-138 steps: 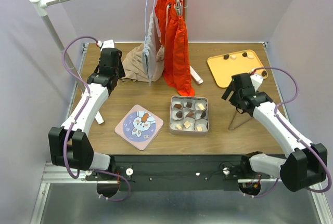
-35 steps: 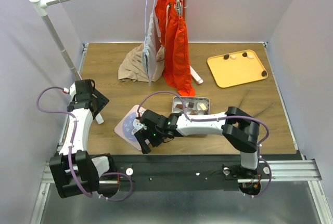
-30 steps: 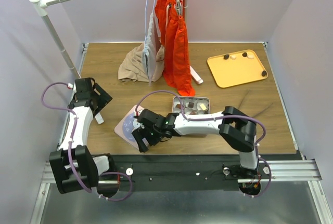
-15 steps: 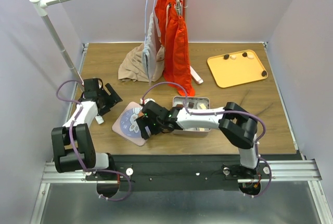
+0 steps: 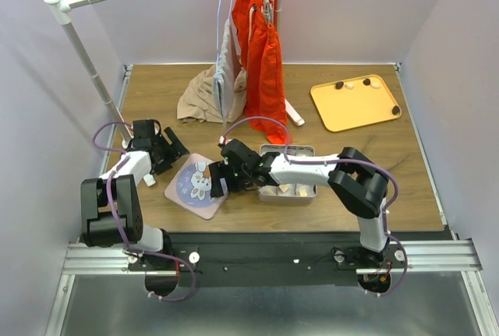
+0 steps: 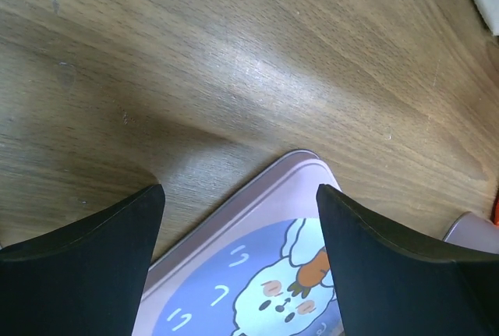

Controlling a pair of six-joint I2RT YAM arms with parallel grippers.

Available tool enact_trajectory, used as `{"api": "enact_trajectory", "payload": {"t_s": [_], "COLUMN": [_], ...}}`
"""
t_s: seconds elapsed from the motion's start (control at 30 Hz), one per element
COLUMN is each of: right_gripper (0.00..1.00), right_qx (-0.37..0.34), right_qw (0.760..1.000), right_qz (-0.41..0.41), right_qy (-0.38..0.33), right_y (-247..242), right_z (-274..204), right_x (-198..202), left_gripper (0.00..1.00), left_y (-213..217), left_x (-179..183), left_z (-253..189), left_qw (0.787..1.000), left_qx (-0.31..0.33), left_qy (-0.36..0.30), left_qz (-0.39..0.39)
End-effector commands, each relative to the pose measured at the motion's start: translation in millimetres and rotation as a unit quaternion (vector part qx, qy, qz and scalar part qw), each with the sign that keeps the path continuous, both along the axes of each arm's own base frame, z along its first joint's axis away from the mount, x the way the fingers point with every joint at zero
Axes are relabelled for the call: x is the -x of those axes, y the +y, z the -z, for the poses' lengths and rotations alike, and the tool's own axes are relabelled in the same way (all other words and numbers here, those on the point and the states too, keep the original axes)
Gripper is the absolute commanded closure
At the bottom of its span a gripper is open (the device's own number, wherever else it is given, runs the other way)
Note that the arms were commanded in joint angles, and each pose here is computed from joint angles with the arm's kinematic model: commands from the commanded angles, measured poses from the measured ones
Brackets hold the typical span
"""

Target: Pack the chocolate

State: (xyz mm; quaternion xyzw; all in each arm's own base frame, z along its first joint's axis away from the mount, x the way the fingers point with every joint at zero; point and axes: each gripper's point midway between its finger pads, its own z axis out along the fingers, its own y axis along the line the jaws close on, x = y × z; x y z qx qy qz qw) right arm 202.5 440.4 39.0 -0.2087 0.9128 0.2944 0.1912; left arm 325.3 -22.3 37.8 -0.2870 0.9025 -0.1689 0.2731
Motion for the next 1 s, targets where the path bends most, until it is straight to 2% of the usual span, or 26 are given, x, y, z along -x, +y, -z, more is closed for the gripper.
{"api": "enact_trajectory", "payload": {"t_s": [0.0,0.23,0.43,0.53,0.63,0.83,0.97], "right_gripper": [0.10,0.10,0.10,0.08,0.07,0.07,0.07], "right_qx": [-0.029,-0.048,-0.034,-0.042,-0.040,-0.033,-0.022], "right_qw": [1.000,0.999,0.999,0.999,0.998,0.992,0.990], "right_qz": [-0.004,0.002,0.014,0.006,0.037,0.107,0.114], "right_qy": [-0.001,-0.014,-0.018,-0.019,-0.002,0.055,0.079], "right_y": [26.7,48.9,47.6,44.9,32.8,22.5,26.2], "right_z": [-8.7,-13.8,-16.9,-31.3,-36.9,-20.2,-4.1], "right_x": [-7.2,-45.8,-72.8,-67.7,-60.8,-49.6,-42.9], "left_gripper": [0.11,0.11,0.11,0.11,0.11,0.11,0.11], "left_y": [-7.8,-6.9,-6.5,-7.0,-5.9,-1.0,3.9], "left_x": [28.6,33.7,28.2,30.4,33.5,34.9,37.1], "left_z": [18.7,7.8,2.2,2.5,3.2,3.3,2.2], "left_qw": [0.999,0.999,1.000,1.000,1.000,0.999,0.999], "left_qx": [0.015,0.014,0.016,0.015,0.014,0.004,-0.007], "left_qy": [0.042,0.028,0.017,0.018,0.021,0.026,0.027], "left_qz": [0.007,-0.007,-0.013,-0.009,-0.015,-0.029,-0.040]}}
